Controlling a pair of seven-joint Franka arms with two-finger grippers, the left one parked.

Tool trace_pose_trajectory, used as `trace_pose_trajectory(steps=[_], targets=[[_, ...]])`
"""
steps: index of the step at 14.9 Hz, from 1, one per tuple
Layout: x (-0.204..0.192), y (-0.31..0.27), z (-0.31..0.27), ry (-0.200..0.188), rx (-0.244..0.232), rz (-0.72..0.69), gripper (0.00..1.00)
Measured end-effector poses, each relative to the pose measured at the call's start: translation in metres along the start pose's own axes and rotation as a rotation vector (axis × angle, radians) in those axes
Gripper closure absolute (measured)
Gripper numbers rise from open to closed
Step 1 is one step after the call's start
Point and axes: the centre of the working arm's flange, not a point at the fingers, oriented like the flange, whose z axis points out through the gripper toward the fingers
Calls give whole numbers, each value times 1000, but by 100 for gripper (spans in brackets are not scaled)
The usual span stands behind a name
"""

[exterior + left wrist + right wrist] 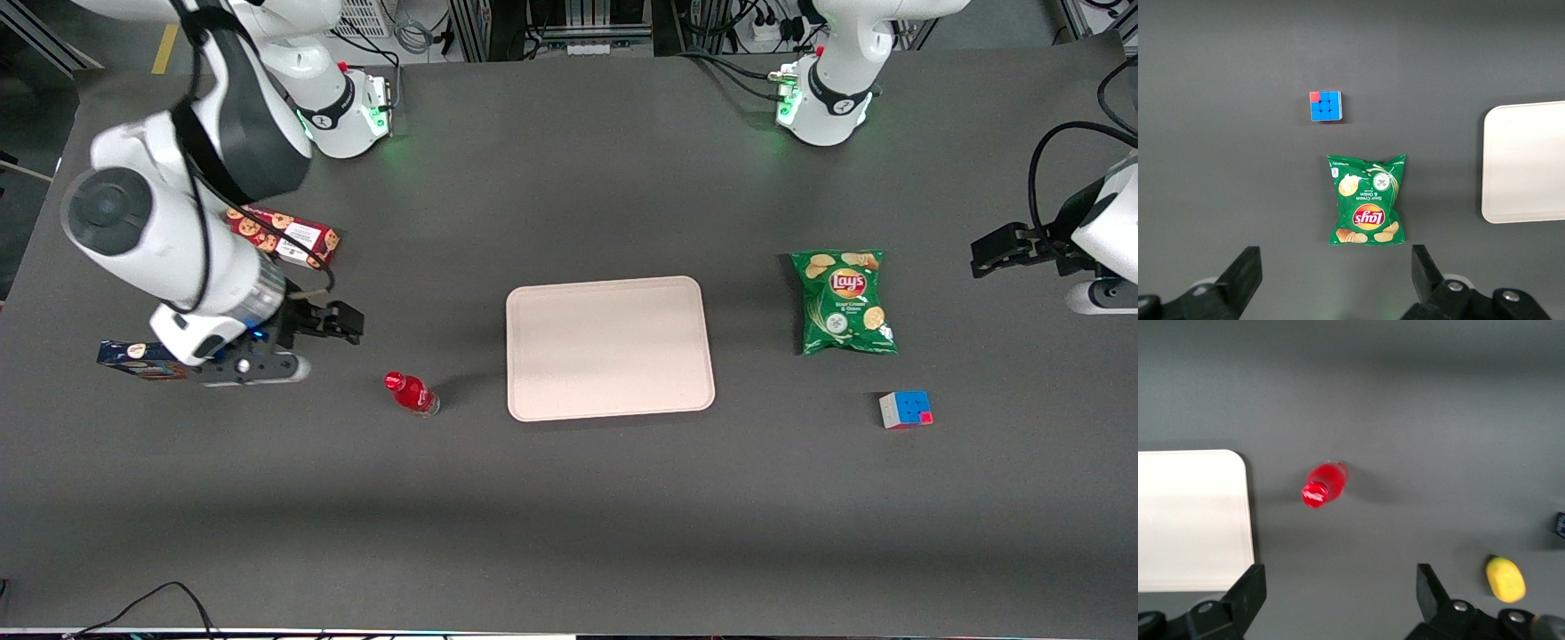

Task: Place coke bottle on tray
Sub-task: 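Lower the right gripper over the red bottle and close on it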

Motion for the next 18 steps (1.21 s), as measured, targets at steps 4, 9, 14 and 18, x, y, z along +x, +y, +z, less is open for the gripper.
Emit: trace_pose_trajectory(steps=[4, 9, 14, 18], targets=[[19, -13, 48, 11, 7, 3, 0], [28, -26, 108, -28, -24, -2, 0], [21, -38, 139, -23, -16, -15, 0], [19, -38, 147, -17, -23, -22, 0]])
